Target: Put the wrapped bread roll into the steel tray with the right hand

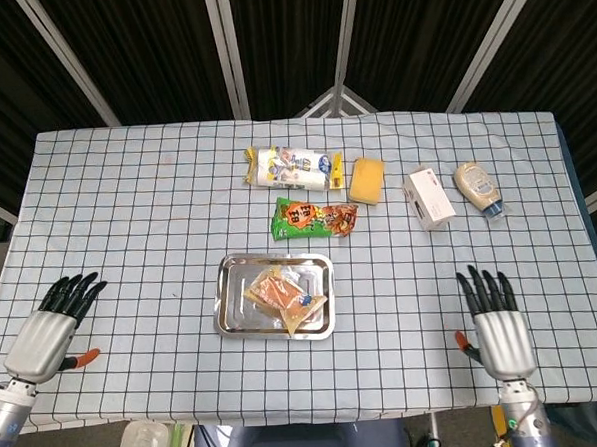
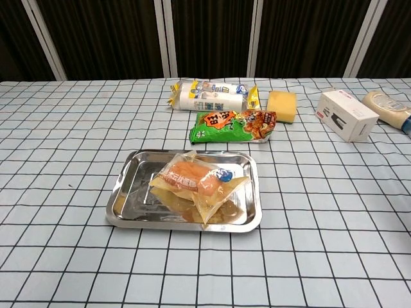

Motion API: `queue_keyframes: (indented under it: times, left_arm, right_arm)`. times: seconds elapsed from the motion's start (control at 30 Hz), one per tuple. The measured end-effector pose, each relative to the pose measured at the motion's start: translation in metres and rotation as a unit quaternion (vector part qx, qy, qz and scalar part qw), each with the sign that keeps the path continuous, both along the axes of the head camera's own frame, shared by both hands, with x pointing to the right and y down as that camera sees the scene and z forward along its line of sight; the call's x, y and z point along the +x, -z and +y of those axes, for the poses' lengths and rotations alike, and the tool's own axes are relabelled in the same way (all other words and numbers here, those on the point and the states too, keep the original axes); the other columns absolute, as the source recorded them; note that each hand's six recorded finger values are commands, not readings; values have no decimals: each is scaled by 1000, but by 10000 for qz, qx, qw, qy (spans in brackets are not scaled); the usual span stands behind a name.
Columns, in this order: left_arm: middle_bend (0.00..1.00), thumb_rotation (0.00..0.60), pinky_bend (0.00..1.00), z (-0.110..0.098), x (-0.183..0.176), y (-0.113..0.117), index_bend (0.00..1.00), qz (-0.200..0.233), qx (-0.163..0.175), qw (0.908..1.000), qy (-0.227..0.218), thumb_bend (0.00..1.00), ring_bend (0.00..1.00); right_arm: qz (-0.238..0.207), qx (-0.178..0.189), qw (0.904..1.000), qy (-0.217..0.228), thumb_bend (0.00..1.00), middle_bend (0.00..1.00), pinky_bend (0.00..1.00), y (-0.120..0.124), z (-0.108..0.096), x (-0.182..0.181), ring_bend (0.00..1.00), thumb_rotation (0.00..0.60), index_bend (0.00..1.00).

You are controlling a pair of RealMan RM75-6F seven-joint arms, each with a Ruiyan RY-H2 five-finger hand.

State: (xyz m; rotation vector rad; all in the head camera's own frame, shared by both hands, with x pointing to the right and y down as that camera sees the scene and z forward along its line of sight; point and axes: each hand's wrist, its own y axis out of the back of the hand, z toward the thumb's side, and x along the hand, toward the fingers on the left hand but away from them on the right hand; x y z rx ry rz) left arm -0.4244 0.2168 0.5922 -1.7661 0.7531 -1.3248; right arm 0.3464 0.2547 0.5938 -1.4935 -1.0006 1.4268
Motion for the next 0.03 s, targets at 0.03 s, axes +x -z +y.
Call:
queue_keyframes:
  times: [0.03]
  left_arm:
    - [0, 600, 0, 0, 0, 0, 0, -10, 7, 10000, -7, 64, 0]
  right_arm:
    - [115, 102, 9999, -49, 284, 0, 0, 6, 3, 10, 0, 600, 0]
